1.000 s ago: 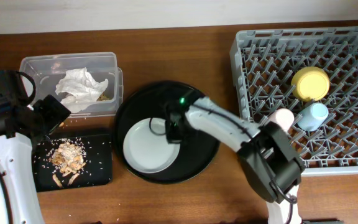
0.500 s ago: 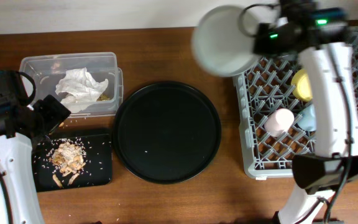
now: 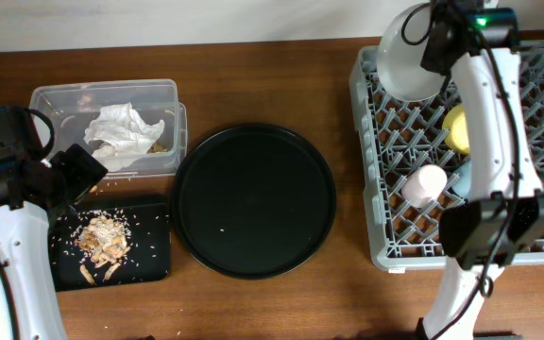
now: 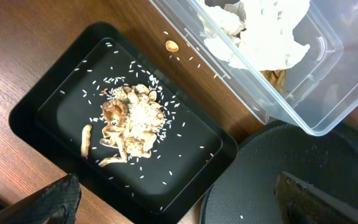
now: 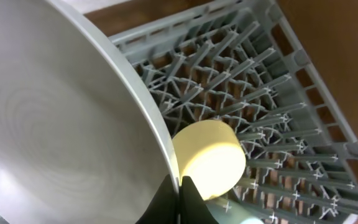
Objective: Sort waste into correct bins and load items into the dishwasher rack
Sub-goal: 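Stand the white plate upright in the rack's back-left slots and release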
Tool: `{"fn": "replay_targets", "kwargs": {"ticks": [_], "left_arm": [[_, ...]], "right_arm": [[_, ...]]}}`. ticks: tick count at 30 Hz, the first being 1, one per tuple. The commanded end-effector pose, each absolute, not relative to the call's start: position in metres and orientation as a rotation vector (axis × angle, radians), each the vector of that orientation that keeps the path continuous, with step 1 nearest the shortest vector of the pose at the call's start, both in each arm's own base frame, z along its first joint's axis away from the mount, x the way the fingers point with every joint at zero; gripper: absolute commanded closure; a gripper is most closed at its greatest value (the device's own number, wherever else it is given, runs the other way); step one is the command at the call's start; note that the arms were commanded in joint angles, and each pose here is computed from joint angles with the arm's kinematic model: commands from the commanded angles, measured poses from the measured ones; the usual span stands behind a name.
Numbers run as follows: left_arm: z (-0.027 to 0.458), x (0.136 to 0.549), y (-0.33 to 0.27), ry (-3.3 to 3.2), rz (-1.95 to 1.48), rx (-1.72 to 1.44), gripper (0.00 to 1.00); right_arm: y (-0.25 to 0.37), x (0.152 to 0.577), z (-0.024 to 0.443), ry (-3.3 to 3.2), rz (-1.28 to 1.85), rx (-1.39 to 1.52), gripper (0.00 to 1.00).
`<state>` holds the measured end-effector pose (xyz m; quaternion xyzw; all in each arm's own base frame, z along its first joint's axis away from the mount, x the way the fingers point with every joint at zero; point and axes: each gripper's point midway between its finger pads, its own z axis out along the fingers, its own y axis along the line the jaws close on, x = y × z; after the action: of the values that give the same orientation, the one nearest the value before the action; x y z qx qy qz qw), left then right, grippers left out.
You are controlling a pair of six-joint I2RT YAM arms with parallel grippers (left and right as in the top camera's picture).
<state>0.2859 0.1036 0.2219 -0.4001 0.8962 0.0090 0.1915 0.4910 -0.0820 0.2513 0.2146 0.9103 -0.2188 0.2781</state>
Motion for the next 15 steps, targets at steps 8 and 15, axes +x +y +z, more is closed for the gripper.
{"fn": "replay_targets", "kwargs": {"ticks": [8, 15], "left_arm": [[0.228, 0.285, 0.106, 2.497, 0.030, -1.117, 0.01], [0.228, 0.285, 0.106, 2.497, 0.030, -1.117, 0.01]], "right_arm": [[-0.057, 0.510, 0.178, 2.552, -0.746, 0.474, 0.96], [-0.029, 0.506, 0.194, 2.544, -0.718, 0.405, 0.61]]}}
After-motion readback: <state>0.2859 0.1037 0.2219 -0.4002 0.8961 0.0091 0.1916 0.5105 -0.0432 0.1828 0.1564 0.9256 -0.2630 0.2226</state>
